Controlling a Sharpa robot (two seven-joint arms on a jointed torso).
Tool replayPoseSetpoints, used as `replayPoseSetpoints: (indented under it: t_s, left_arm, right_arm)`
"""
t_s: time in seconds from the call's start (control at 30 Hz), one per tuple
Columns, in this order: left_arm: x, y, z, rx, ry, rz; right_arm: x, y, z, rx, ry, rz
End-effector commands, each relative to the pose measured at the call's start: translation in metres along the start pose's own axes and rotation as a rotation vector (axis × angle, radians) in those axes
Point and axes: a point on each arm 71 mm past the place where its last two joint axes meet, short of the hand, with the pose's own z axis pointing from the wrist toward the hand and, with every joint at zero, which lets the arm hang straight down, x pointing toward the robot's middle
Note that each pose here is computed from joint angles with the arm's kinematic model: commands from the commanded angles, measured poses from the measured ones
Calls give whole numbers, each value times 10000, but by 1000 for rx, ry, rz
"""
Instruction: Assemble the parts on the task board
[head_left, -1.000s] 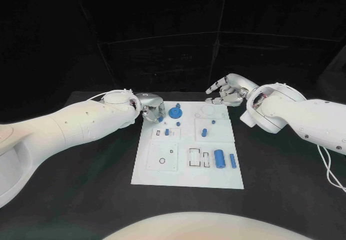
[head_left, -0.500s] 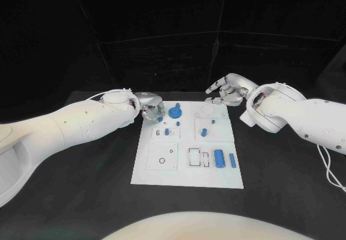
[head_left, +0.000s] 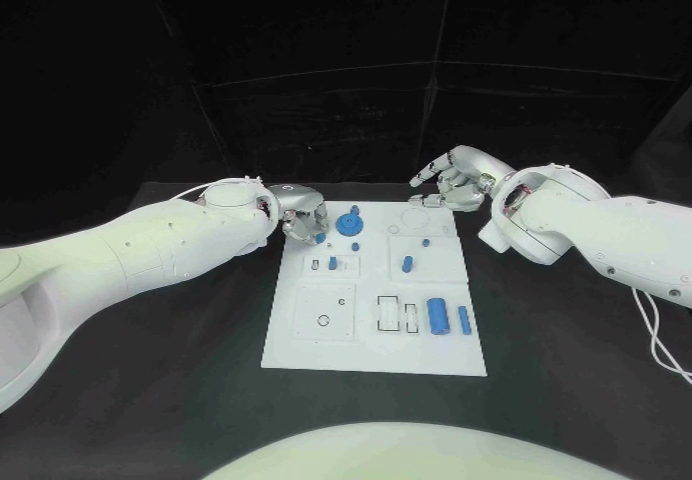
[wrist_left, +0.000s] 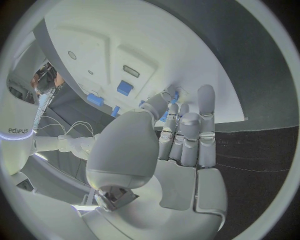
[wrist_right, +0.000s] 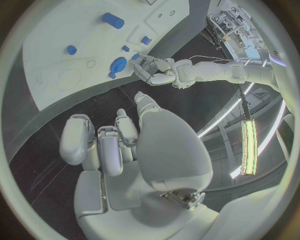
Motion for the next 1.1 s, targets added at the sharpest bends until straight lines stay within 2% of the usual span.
replayPoseSetpoints:
  t_s: [0.03, 0.33, 0.7, 1.1]
  left_arm:
    - [36, -24, 9, 13, 35, -9]
    - [43, -12, 19, -18, 51, -7]
    - [27, -37, 33, -10, 32, -2]
    - [41, -54, 43, -8, 52, -6]
  right_arm:
    - [-2, 14, 3, -5, 5, -3]
    - [-1, 13, 3, -3, 7, -3]
    - [1, 15, 6, -3, 8, -3]
    - [3, 15, 7, -3, 10, -3]
